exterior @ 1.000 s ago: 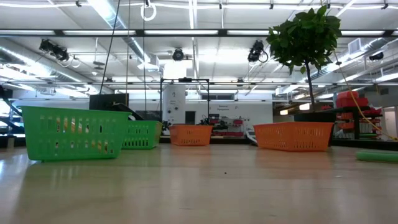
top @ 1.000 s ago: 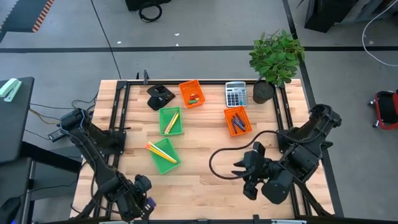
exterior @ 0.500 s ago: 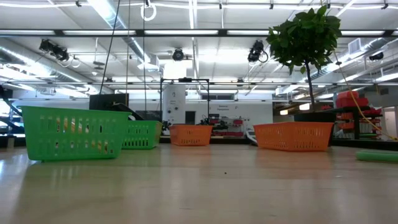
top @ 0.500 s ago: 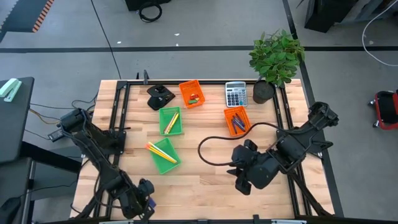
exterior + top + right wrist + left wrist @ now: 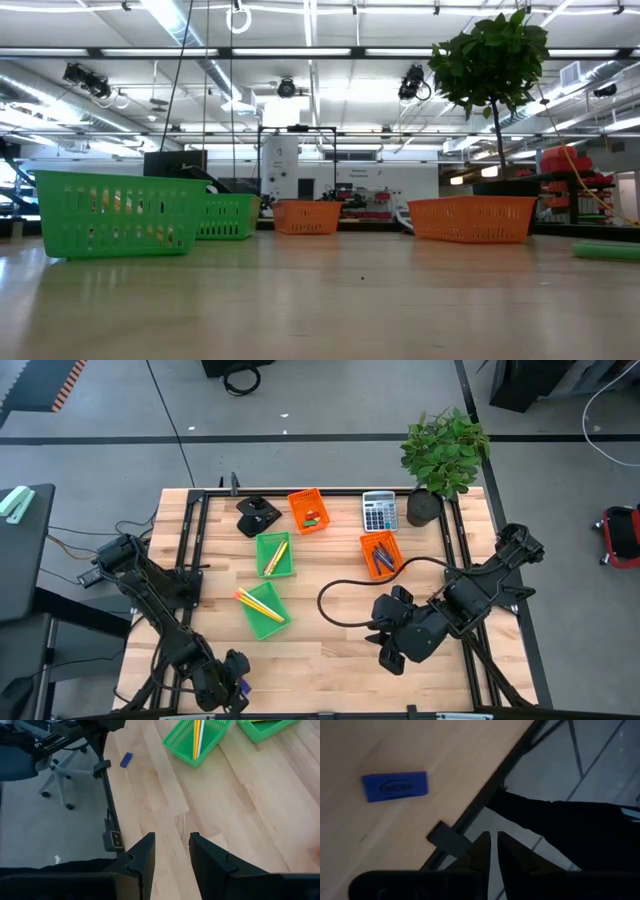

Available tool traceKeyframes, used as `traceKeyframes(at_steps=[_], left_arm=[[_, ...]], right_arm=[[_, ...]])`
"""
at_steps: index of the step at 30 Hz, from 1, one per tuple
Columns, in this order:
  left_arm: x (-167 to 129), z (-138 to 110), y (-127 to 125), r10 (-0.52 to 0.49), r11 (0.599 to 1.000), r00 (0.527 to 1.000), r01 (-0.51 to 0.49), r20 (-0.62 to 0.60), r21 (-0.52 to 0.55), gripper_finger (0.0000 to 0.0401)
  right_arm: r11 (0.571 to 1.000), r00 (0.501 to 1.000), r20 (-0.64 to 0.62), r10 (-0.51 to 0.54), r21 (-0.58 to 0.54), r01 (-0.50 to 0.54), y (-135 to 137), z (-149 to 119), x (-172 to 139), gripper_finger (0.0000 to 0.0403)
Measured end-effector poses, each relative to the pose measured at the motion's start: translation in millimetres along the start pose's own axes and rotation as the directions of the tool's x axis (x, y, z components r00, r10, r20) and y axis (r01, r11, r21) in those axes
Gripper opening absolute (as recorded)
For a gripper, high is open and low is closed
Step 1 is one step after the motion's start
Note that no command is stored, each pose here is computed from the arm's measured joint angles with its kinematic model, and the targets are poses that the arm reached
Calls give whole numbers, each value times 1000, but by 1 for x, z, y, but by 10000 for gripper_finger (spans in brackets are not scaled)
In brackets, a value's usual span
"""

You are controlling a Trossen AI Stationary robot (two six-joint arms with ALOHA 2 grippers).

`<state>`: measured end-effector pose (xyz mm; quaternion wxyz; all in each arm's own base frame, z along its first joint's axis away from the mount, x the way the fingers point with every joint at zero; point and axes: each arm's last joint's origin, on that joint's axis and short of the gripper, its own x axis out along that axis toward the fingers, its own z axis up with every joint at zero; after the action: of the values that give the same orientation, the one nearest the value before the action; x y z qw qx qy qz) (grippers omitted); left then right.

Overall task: Sort crayons/erasers/pens/pencils in bins
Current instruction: Put the blue eraser into the top orange bin

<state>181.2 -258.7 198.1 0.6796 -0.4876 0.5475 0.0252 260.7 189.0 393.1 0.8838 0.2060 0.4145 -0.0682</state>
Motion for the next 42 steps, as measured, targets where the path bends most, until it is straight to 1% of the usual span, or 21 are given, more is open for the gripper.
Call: traceKeyframes(at_steps=[2, 7, 11, 14, 18, 20, 26, 31, 35, 42], left_arm=[[0, 0, -1, -6, 1000, 1000, 6, 0, 20, 41], [1, 6, 9, 83, 996, 996, -83, 12, 15, 38], [0, 8, 13, 130, 992, 991, -130, 16, 7, 43], [0, 8, 15, 152, 988, 988, -152, 16, 9, 45], [0, 8, 15, 145, 985, 989, -146, 16, 94, 39], [0, 8, 14, 141, 983, 990, -142, 17, 114, 35], [0, 9, 13, 128, 988, 992, -129, 17, 82, 26], [0, 9, 10, 104, 988, 994, -105, 13, 112, 28], [1, 9, 11, 101, 988, 995, -102, 12, 116, 36], [6, 10, 26, 142, 988, 990, -141, -21, 60, 69]], right_arm=[[1000, 1000, 8, -2, 13, 2, 2, -2, -1, 127], [999, 997, 71, -26, 40, 23, 10, -15, -7, 127], [998, 994, 108, -35, 63, 28, 16, -26, -13, 127], [996, 994, 106, -32, 91, 22, 18, -32, -16, 127], [990, 996, 84, -40, 135, 28, 19, -39, -19, 127], [988, 996, 78, -36, 154, 23, 20, -41, -19, 127], [983, 996, 82, -24, 181, 9, 21, -40, -19, 127], [984, 996, 89, -9, 180, -7, 22, -39, -19, 127], [984, 996, 89, -7, 176, -9, 23, -40, -20, 127], [987, 994, 111, -12, 161, -6, 25, -44, -23, 127]])
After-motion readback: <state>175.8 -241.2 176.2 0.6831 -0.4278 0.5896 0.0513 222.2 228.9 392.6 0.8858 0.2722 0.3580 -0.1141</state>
